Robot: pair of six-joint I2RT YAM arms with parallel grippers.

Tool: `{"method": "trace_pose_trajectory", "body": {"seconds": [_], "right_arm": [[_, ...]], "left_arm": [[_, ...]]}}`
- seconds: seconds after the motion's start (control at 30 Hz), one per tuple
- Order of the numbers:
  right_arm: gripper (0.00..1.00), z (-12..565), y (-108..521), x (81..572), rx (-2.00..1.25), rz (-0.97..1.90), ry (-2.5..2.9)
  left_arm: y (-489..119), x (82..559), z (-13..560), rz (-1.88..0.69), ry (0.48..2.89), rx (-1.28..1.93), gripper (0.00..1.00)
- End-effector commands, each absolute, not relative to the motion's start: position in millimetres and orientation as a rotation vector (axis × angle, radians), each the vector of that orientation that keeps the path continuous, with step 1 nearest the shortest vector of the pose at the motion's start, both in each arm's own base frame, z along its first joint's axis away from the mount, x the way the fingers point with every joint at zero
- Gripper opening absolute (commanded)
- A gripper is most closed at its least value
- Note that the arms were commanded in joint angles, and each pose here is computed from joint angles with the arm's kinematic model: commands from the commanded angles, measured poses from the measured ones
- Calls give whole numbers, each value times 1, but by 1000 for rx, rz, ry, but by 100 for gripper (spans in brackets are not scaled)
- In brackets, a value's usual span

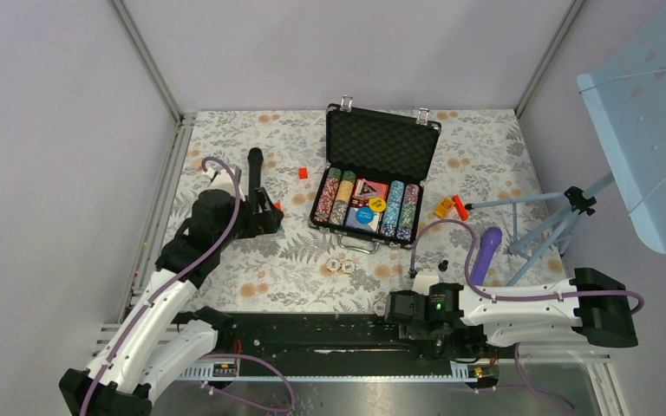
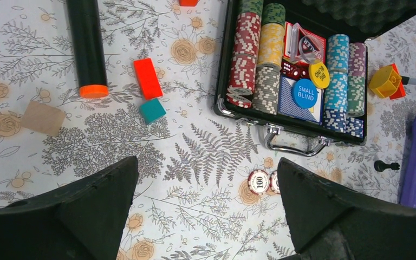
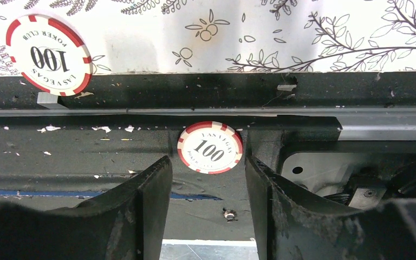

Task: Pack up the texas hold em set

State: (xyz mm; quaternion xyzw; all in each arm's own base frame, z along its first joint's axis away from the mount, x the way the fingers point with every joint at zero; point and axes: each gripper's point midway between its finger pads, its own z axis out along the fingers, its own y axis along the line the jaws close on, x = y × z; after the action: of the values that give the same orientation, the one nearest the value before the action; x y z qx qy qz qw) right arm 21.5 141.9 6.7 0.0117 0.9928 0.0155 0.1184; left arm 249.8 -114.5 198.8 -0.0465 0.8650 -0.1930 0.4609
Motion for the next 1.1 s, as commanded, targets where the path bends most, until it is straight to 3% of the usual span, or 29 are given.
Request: {"method": "trace_pose_trajectory", "body": {"seconds": [0.0, 0.3, 0.57, 1.07], "right_arm": [[59, -18, 131, 20, 50, 3, 2900], [57, -21, 127, 21, 37, -27, 2893], [48, -21, 126, 24, 14, -82, 2881], [49, -1, 135, 33, -100, -47, 2833]], "left_arm": [[-125, 255, 213, -541, 2058, -50, 99], [-129, 255, 212, -554, 2064, -27, 99], [-131, 254, 214, -571, 2065, -25, 99], [-131, 253, 214, -574, 2065, -23, 99]]}}
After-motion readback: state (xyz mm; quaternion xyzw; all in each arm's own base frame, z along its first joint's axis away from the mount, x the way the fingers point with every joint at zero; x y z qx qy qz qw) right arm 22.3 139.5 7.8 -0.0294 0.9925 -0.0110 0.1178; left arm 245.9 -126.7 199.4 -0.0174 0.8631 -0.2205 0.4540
